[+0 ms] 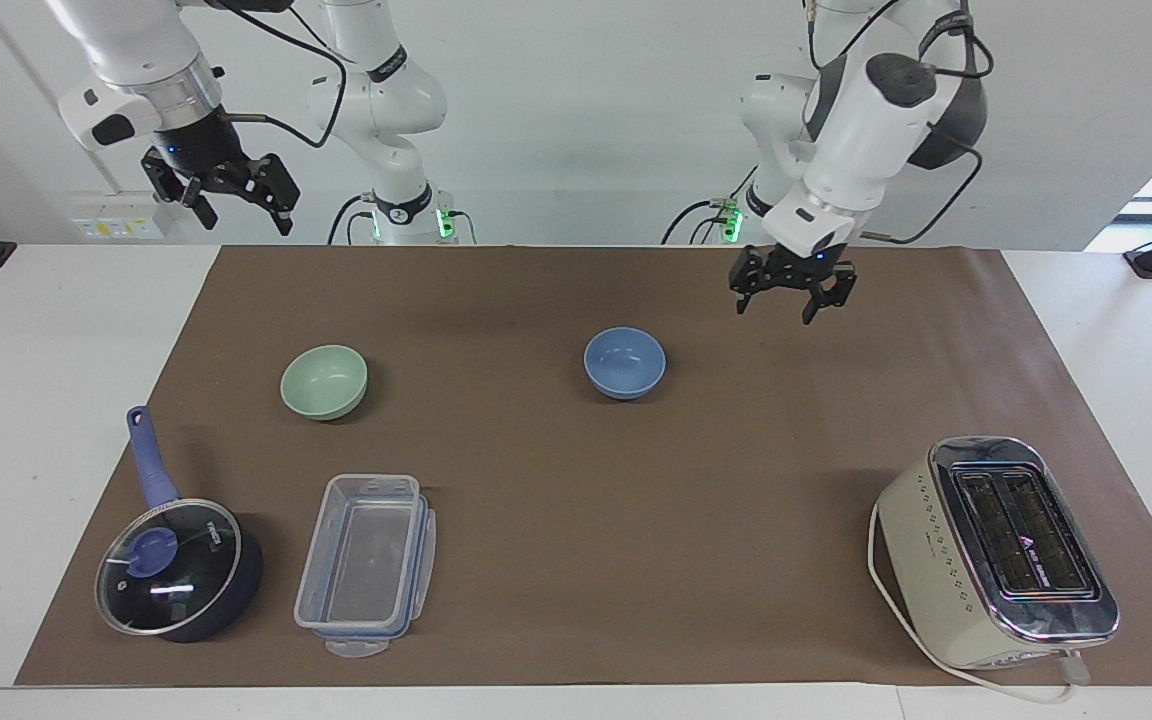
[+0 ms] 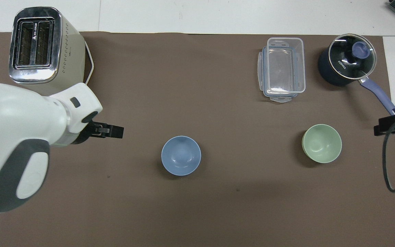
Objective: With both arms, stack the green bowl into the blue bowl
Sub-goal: 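Release the blue bowl and withdraw the left gripper to rest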
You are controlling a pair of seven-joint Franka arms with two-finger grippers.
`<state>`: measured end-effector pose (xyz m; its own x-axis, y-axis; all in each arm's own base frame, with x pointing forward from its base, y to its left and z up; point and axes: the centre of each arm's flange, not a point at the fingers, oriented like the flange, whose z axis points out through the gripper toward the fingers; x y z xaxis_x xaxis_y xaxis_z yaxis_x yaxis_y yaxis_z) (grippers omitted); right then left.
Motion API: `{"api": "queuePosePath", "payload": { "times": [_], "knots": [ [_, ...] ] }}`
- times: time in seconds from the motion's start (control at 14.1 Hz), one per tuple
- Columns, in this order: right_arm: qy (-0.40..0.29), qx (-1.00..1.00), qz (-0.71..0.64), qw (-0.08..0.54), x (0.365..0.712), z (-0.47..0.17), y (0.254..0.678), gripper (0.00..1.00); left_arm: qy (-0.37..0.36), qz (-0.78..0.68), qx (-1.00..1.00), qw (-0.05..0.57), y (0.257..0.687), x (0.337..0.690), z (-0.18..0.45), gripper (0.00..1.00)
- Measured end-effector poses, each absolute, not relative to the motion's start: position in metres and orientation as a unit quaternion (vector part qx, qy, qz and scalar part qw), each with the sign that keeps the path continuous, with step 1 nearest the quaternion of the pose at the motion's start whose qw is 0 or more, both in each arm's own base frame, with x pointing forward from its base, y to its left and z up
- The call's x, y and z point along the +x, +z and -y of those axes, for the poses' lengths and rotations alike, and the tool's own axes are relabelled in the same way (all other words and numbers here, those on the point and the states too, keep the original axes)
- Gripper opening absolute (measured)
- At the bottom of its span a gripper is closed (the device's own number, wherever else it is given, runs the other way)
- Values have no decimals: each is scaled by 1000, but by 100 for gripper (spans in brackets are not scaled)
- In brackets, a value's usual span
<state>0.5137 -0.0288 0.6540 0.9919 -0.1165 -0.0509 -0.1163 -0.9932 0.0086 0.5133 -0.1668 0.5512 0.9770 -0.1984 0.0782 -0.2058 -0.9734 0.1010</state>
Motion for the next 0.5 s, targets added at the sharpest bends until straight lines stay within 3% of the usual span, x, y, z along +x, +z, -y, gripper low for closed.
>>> {"api": "queuePosePath", "payload": {
  "times": [0.5],
  "knots": [
    [-29, 999, 36, 2, 513, 28, 652, 100, 43, 122, 990, 47, 642, 541, 75, 100]
  ]
}}
